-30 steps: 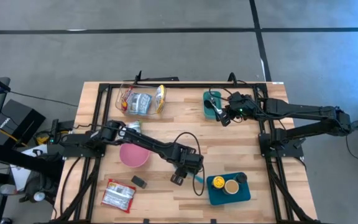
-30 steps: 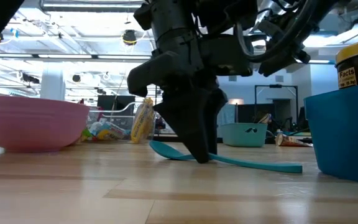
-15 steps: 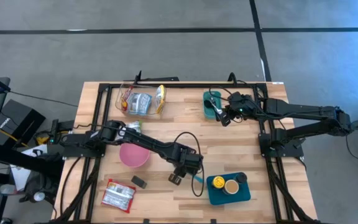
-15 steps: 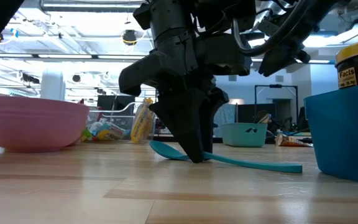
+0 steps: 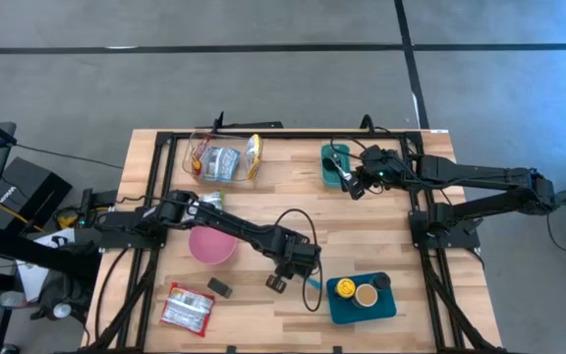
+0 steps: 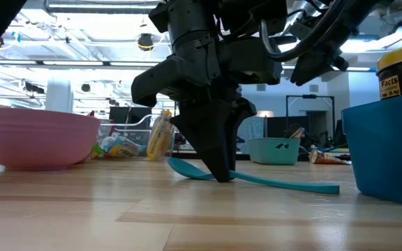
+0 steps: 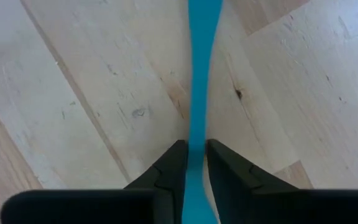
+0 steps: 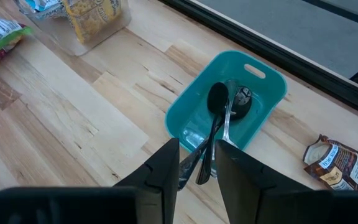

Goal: Pick & Place Food Item
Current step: Put the blue baby spoon into the green bin

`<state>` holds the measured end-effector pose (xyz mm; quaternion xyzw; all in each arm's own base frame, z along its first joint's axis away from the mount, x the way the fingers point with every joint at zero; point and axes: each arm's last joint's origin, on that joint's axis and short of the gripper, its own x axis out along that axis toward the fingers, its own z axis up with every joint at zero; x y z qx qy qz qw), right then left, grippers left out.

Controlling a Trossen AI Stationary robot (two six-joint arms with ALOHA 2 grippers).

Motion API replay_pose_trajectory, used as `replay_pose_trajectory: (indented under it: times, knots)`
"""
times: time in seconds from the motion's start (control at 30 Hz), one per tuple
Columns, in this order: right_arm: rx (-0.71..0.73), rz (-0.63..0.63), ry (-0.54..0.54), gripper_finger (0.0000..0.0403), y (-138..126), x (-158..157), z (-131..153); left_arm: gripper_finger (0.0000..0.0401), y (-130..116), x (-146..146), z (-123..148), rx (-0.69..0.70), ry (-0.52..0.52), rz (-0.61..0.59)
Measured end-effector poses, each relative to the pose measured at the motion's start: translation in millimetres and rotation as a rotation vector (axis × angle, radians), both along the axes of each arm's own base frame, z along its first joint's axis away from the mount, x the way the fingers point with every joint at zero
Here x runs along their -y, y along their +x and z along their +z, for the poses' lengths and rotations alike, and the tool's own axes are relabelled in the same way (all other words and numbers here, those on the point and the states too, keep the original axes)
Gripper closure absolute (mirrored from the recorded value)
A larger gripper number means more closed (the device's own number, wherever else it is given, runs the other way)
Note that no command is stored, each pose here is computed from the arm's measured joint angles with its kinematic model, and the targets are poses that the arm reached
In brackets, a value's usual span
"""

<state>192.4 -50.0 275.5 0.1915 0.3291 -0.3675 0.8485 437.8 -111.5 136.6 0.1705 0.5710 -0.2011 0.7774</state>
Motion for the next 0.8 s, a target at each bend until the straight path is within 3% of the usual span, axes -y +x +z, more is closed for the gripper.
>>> replay_pose_trajectory:
  times: [0.23,0.47,0.67,0.8]
  knots:
    - [0.0,0.0,0.0,0.0305,0,0,0,0.0376,0,0,0,0.003,0.001,0.0]
    - [0.0,0.0,0.0,0.0305,0,0,0,0.0363,1,0,0,0.009,0.003,0.001]
    - [0.002,0.0,0.0,0.0305,0,0,0,0.0384,1,-1,5,0.038,0.021,0.01]
    - [0.011,0.0,-0.002,0.0305,1,0,1,0.0378,1,-1,16,0.077,0.038,0.019]
